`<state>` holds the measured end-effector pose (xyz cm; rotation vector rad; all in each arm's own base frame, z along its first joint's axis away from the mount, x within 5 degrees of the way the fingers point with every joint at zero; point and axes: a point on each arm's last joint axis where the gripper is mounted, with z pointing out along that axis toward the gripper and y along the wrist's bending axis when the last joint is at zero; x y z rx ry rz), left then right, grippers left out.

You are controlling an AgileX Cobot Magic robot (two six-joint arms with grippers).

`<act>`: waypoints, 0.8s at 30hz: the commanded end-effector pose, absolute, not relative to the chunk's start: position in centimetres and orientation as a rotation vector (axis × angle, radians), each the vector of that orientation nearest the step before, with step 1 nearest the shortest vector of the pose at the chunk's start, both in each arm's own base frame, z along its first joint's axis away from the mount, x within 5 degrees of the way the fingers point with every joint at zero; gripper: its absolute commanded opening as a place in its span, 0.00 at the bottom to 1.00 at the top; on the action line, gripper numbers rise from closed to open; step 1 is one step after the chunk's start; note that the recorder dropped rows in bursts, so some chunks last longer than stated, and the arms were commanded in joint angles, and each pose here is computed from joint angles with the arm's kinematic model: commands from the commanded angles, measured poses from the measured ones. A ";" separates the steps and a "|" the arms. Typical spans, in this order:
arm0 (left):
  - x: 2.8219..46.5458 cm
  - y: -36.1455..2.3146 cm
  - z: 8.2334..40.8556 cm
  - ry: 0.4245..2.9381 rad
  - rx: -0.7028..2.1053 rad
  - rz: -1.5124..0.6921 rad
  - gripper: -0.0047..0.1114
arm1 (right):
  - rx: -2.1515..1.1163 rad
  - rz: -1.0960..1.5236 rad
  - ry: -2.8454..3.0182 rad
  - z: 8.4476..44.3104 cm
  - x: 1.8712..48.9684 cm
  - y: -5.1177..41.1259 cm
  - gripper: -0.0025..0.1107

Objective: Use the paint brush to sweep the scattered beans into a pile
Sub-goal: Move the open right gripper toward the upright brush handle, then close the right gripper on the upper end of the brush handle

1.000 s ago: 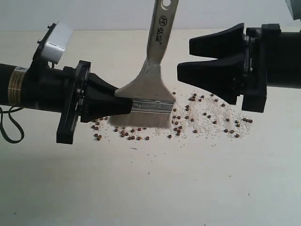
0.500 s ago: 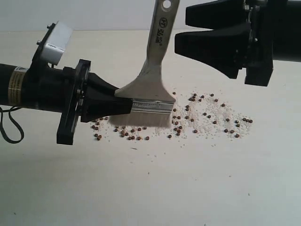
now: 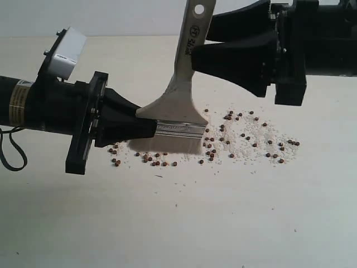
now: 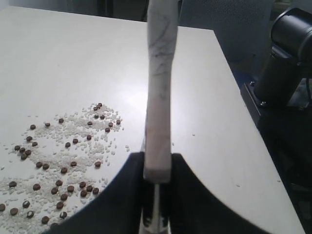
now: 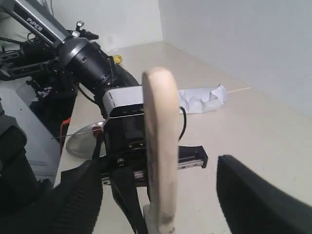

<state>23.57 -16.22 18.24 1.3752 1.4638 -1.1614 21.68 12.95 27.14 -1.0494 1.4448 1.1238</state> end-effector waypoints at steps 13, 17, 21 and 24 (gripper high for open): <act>23.6 -16.1 18.4 1.439 1.366 -1.162 0.04 | -1.090 1.186 1.437 26.0 24.8 15.2 0.53; 23.6 -16.1 18.4 1.436 1.370 -1.160 0.04 | -1.089 1.188 1.442 25.8 25.5 15.4 0.53; 23.6 -16.1 18.4 1.430 1.374 -1.155 0.04 | -1.090 1.186 1.438 25.9 25.5 15.4 0.51; 23.6 -16.1 18.4 1.417 1.378 -1.145 0.04 | -1.090 1.186 1.438 25.9 25.5 15.4 0.49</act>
